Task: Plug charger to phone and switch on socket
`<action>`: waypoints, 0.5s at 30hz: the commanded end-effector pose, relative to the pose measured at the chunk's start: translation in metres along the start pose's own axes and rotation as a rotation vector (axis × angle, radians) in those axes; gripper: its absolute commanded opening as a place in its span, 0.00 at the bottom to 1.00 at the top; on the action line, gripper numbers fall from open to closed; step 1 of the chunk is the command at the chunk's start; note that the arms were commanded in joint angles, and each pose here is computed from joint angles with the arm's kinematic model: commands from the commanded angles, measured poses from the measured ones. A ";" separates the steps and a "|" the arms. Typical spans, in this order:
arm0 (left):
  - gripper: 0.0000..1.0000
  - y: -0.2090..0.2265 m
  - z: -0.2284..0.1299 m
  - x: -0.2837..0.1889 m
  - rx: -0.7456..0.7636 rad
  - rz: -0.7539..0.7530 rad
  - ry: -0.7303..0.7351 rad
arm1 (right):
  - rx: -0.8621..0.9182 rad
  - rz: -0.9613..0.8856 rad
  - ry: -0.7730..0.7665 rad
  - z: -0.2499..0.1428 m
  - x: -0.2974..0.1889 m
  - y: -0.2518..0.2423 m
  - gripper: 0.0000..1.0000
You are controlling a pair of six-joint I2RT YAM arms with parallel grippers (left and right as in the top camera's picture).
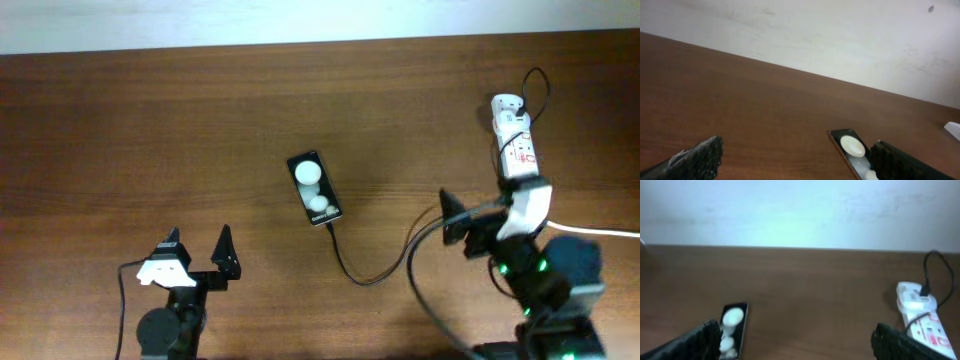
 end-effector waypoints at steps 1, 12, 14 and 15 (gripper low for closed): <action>0.99 0.001 -0.001 0.000 -0.003 0.000 0.003 | -0.023 0.051 -0.056 -0.038 -0.002 -0.001 0.99; 0.99 0.001 -0.001 0.000 -0.003 0.000 0.003 | -0.042 0.071 -0.149 -0.113 0.008 -0.013 0.99; 0.99 0.001 -0.001 0.000 -0.003 0.000 0.003 | -0.043 0.067 -0.153 -0.113 0.008 -0.014 0.99; 0.99 0.001 -0.001 0.000 -0.003 0.000 0.003 | -0.044 0.067 -0.160 -0.113 0.008 -0.014 0.99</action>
Point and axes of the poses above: each gripper's point midway between its finger pads, its own x axis out along the fingers, its own y axis along the line the jaws close on, z = x × y, the point moved 9 cm from there along -x, back along the fingers, and after that the axes turned 4 degrees about x, right-handed, at the moved point
